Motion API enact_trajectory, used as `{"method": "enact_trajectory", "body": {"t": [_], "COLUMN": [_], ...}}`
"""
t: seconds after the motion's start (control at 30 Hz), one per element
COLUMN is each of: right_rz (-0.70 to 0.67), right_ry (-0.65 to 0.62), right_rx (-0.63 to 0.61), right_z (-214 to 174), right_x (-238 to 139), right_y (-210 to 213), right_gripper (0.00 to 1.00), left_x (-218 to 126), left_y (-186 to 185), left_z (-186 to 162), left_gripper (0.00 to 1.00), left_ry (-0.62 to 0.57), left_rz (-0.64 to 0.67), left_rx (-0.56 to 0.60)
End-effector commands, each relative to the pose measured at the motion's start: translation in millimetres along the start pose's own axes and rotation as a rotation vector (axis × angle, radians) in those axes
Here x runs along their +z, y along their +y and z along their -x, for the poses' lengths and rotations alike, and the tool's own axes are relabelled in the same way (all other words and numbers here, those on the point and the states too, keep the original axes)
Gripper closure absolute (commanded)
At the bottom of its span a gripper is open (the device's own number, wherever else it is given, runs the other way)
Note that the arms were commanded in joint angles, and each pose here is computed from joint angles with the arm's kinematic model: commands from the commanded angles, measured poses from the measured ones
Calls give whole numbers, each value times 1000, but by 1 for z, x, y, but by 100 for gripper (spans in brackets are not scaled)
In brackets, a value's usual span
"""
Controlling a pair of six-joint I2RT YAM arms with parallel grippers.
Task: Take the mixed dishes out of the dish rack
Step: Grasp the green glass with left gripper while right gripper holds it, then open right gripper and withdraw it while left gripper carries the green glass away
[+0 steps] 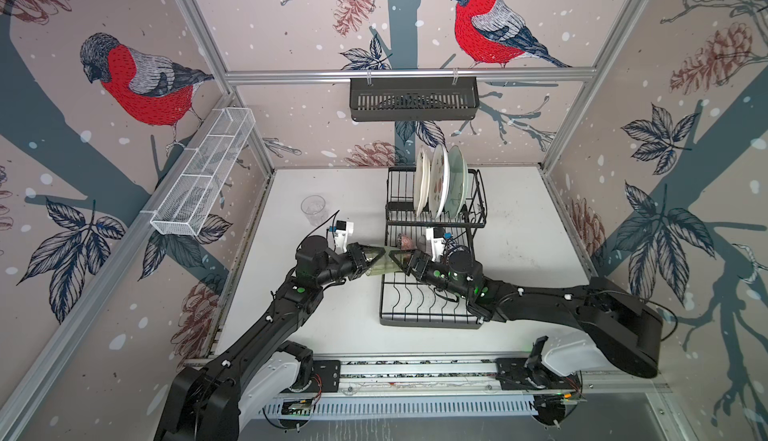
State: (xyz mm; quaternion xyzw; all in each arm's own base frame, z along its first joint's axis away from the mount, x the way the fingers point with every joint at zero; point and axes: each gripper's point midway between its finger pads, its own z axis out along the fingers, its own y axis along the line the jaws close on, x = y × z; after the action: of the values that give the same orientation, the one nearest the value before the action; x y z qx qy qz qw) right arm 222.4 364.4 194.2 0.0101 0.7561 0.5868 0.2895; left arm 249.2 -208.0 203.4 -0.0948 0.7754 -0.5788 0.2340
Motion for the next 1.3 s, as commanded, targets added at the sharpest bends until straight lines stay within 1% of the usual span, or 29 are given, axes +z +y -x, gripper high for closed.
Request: {"method": "enact_trajectory", "body": {"t": [0.0,0.07,0.2,0.33,0.5,0.6,0.7,0.8,0.9,1.07,1.2,1.27], "right_rz": [-33,-66,-81,-94,-110,-132,-148,-156,-168,-202,-242,-259], "right_ry": [21,32,40,33,40,37,33,11,4,-21,-46,-50], "right_rx": [-99,-142,-225,-252,-303,-339,-375,-393,-413,-480,-515,-525], "right_z": [1,4,8,13,13,16,19,24,28,41,50,54], "right_x": [-1,1,1,-2,-4,-7,-13,-21,-27,-40,-52,-58], "right_y": [-1,0,5,2,-1,-4,-8,-14,-21,-18,-18,-20], "right_gripper": [0,0,0,0,0,0,0,0,0,0,0,0], "left_x": [-5,-8,-15,-19,-17,-18,-24,-26,-26,-28,-40,-43], "left_y": [-2,-2,3,7,7,7,18,26,33,43,59,65], "left_z": [9,12,21,28,35,39,50,60,72,102,133,145], "left_gripper": [100,100,100,100,100,100,100,100,100,100,100,100], "left_ry": [-60,-88,-126,-152,-156,-176,-221,-235,-256,-327,-409,-424], "left_rz": [32,40,72,88,113,125,161,182,250,398,591,671], "left_rx": [55,70,72,62,52,65,57,40,65,125,182,212]}}
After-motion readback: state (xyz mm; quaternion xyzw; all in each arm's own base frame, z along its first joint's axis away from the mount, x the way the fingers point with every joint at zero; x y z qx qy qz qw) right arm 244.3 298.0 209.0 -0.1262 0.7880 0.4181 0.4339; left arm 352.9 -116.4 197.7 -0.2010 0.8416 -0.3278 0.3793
